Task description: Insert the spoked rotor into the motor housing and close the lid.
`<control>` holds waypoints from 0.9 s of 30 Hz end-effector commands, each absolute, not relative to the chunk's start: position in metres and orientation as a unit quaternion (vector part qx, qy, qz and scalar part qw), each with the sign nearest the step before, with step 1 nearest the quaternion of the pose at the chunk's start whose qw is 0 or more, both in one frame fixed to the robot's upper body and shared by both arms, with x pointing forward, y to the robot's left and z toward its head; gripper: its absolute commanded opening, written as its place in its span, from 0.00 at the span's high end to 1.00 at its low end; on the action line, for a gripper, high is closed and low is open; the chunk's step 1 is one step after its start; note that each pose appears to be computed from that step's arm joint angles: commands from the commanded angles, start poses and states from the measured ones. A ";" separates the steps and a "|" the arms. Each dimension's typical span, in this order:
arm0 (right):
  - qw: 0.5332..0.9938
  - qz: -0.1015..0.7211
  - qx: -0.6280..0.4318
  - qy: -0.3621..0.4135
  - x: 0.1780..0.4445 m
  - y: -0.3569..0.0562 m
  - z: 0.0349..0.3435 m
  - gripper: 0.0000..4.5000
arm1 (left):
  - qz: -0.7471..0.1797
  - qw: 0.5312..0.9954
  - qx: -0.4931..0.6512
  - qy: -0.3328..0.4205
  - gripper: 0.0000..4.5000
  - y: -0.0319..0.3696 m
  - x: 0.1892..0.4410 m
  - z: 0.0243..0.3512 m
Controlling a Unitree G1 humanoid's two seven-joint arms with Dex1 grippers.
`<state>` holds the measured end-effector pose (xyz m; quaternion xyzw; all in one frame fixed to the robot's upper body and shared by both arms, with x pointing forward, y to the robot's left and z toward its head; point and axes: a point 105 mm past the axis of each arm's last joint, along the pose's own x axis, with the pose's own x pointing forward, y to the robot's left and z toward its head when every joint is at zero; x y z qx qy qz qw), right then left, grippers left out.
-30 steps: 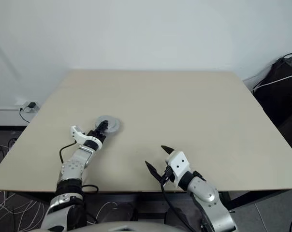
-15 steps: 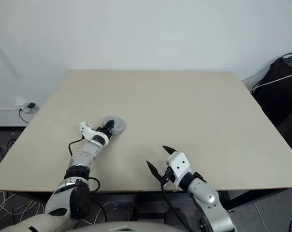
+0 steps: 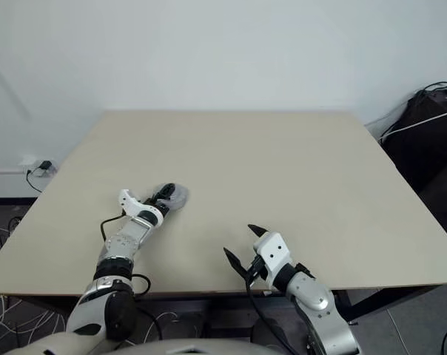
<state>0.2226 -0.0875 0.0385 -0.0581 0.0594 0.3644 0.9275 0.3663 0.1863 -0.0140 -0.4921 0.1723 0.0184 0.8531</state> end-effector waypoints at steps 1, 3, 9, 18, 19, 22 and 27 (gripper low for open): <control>0.929 0.363 -0.059 0.044 0.227 -0.088 0.047 0.00 | 0.027 0.859 -0.482 0.169 0.01 0.199 0.357 -0.012; 0.928 0.364 -0.060 0.045 0.227 -0.088 0.047 0.00 | 0.026 0.860 -0.480 0.175 0.01 0.201 0.348 -0.013; 0.928 0.366 -0.059 0.047 0.228 -0.088 0.047 0.00 | -0.001 0.863 -0.461 0.205 0.01 0.205 0.319 -0.014; 0.924 0.377 -0.046 0.055 0.229 -0.085 0.045 0.00 | -0.086 0.880 -0.403 0.237 0.01 0.195 0.276 -0.008; 0.924 0.376 -0.043 0.057 0.229 -0.084 0.044 0.00 | -0.107 0.888 -0.383 0.232 0.01 0.192 0.272 -0.004; 0.930 0.360 -0.031 0.061 0.231 -0.087 0.042 0.00 | -0.181 0.923 -0.267 0.209 0.01 0.181 0.255 0.004; 0.948 0.312 -0.016 0.059 0.234 -0.096 0.036 0.00 | -0.232 0.949 -0.156 0.145 0.01 0.167 0.237 0.015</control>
